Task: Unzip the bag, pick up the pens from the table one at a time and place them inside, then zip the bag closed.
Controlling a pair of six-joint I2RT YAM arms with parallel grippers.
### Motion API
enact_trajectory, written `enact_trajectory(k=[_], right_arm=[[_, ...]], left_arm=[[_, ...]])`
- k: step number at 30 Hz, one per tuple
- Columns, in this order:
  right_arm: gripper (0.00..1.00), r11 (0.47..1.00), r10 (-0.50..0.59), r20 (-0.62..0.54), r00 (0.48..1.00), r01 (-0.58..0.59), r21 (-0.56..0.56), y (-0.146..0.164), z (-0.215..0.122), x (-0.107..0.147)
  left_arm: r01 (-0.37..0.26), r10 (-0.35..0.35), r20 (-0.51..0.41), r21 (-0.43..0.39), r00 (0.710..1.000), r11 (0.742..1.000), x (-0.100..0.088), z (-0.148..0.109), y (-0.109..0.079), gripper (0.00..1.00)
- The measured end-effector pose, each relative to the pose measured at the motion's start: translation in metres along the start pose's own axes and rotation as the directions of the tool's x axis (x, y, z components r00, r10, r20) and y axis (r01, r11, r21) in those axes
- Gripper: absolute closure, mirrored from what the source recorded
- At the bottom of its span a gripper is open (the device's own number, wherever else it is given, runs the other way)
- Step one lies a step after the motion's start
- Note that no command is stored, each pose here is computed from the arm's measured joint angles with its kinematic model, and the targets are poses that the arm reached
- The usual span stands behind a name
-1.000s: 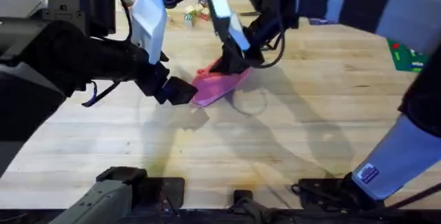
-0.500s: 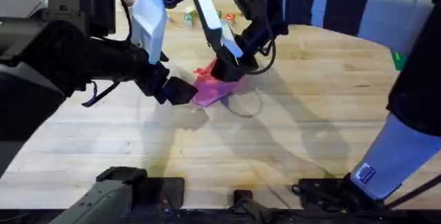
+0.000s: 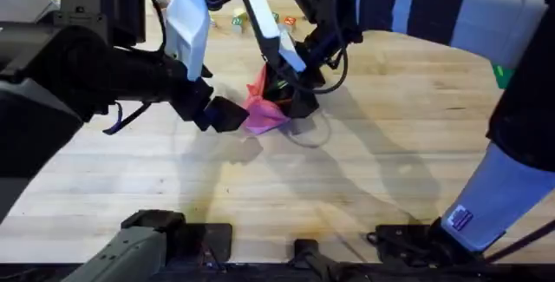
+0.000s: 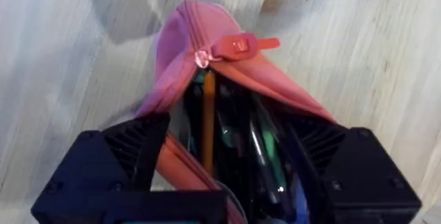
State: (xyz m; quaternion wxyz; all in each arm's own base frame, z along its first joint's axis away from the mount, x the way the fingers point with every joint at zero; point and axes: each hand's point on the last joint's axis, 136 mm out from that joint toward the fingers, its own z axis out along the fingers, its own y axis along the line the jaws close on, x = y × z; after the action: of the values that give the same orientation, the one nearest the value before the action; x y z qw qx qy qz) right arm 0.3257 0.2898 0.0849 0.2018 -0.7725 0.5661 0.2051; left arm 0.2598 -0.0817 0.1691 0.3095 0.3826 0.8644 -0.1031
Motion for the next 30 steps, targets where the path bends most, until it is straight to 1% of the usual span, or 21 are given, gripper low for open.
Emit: enact_trajectory(k=[7, 10, 13, 17, 21, 22, 24, 25, 30], right_arm=[[0.004, 1.0, 0.007, -0.002, 1.0, -0.007, -0.008, 0.002, -0.001, 0.001], [0.005, 1.0, 0.013, -0.004, 1.0, -0.013, -0.012, 0.006, -0.008, -0.002], [0.004, 1.0, 0.002, 0.002, 1.0, -0.002, 0.008, 0.008, -0.022, -0.01], [0.005, 0.997, -0.014, 0.023, 1.0, 0.012, 0.078, 0.005, -0.053, -0.023], [0.004, 0.985, 0.003, 0.044, 0.999, -0.01, 0.172, 0.0, -0.092, -0.029], [0.004, 0.969, 0.041, 0.058, 0.997, -0.054, 0.24, -0.005, -0.12, -0.024], [0.004, 0.955, 0.079, 0.072, 0.994, -0.096, 0.279, -0.009, -0.137, -0.018], [0.004, 0.934, 0.133, 0.1, 0.986, -0.158, 0.322, -0.013, -0.157, -0.007], [0.004, 0.899, 0.195, 0.125, 0.973, -0.228, 0.374, -0.018, -0.183, 0.012]], left_arm=[[0.0, 0.0, 0.0, 0.0, 1.0, 1.0, 0.0, 0.0, 0.0, 0.007], [0.0, 0.0, 0.0, 0.0, 1.0, 1.0, 0.0, 0.0, 0.0, 0.007], [0.0, 0.0, 0.0, 0.0, 1.0, 1.0, 0.0, 0.0, 0.0, 0.008], [0.0, 0.0, 0.0, 0.0, 1.0, 1.0, 0.0, 0.0, 0.0, 0.007], [0.0, 0.0, 0.0, 0.0, 1.0, 1.0, 0.0, 0.0, 0.0, 0.007], [0.0, 0.0, 0.0, 0.0, 1.0, 1.0, 0.0, 0.0, 0.0, 0.007], [0.0, 0.0, 0.0, 0.0, 1.0, 1.0, 0.0, 0.0, 0.0, 0.007], [0.0, 0.0, 0.0, 0.0, 1.0, 1.0, 0.0, 0.0, 0.0, 0.007], [0.0, 0.0, 0.0, 0.0, 1.0, 1.0, 0.0, 0.0, 0.0, 0.007]])
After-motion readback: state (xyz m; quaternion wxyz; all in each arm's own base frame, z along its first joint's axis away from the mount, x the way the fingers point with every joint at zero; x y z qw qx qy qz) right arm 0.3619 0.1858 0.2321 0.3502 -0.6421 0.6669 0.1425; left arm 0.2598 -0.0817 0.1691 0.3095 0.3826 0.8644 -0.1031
